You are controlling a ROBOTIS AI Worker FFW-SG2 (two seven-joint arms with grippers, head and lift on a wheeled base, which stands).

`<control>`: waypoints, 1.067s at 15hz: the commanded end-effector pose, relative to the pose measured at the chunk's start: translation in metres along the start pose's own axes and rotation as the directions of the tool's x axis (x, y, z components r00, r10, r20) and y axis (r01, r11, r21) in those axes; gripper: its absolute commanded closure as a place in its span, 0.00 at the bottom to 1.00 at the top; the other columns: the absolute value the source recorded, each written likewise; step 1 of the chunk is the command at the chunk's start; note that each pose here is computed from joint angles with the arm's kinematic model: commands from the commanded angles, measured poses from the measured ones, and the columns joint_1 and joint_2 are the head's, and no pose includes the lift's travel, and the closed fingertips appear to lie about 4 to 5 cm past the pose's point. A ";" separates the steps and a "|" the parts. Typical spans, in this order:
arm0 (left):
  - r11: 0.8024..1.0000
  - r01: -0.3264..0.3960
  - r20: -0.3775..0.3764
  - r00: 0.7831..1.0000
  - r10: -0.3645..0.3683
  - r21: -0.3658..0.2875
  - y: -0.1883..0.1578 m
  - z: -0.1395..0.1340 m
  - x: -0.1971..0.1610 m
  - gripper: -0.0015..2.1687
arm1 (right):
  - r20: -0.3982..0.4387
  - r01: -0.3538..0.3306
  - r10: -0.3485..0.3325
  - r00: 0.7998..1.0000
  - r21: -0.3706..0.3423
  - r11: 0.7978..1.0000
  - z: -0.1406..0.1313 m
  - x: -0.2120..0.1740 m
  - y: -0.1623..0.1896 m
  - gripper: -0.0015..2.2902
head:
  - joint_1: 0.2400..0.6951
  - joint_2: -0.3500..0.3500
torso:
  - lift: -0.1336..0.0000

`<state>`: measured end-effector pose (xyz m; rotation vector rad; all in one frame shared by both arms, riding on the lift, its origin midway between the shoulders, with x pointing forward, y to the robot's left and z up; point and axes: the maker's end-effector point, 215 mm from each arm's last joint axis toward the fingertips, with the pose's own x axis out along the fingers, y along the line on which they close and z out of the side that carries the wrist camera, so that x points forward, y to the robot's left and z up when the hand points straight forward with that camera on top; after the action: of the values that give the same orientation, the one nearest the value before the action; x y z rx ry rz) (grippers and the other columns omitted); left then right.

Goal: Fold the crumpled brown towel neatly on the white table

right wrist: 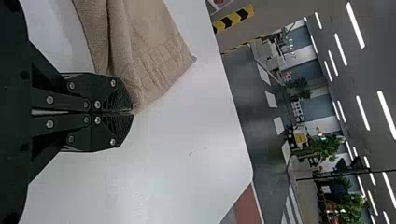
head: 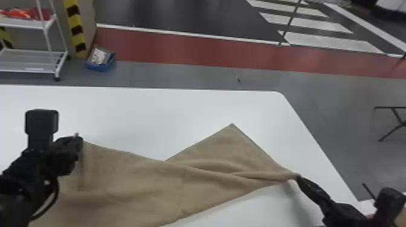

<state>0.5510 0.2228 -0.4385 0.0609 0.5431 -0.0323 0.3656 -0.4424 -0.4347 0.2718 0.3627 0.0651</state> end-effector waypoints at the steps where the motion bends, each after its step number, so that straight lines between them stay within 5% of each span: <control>1: 0.997 0.041 0.061 0.997 -0.037 -0.061 -0.003 0.028 -0.017 0.47 | 0.020 0.001 -0.001 1.000 -0.017 1.000 0.023 0.004 0.000 0.79 | 1.00 0.13 | 0.07; 5: 0.969 0.180 0.194 0.970 -0.146 -0.171 0.000 0.080 -0.076 0.47 | 0.039 -0.001 0.002 0.999 -0.034 0.999 0.077 0.008 0.004 0.79 | 1.00 0.12 | 0.07; 8: 0.902 0.328 0.316 0.919 -0.237 -0.279 0.015 0.125 -0.130 0.47 | 0.053 0.055 -0.054 0.997 -0.023 0.998 0.119 0.000 -0.027 0.79 | 1.00 0.09 | 0.07; 11: 0.890 0.353 0.352 0.903 -0.245 -0.289 0.030 0.141 -0.157 0.47 | 0.082 0.112 -0.109 0.991 -0.031 0.993 0.146 -0.016 -0.056 0.79 | 1.00 0.04 | 0.07; 16: 0.861 0.400 0.362 0.889 -0.282 -0.313 0.033 0.140 -0.168 0.47 | 0.020 0.146 -0.147 0.989 0.048 0.988 0.127 -0.023 -0.075 0.79 | 1.00 0.00 | 0.07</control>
<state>0.4836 0.2499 -0.2291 -0.4201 0.2267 -0.2798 0.3935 -0.5556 -0.3222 0.2549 0.3263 -0.0992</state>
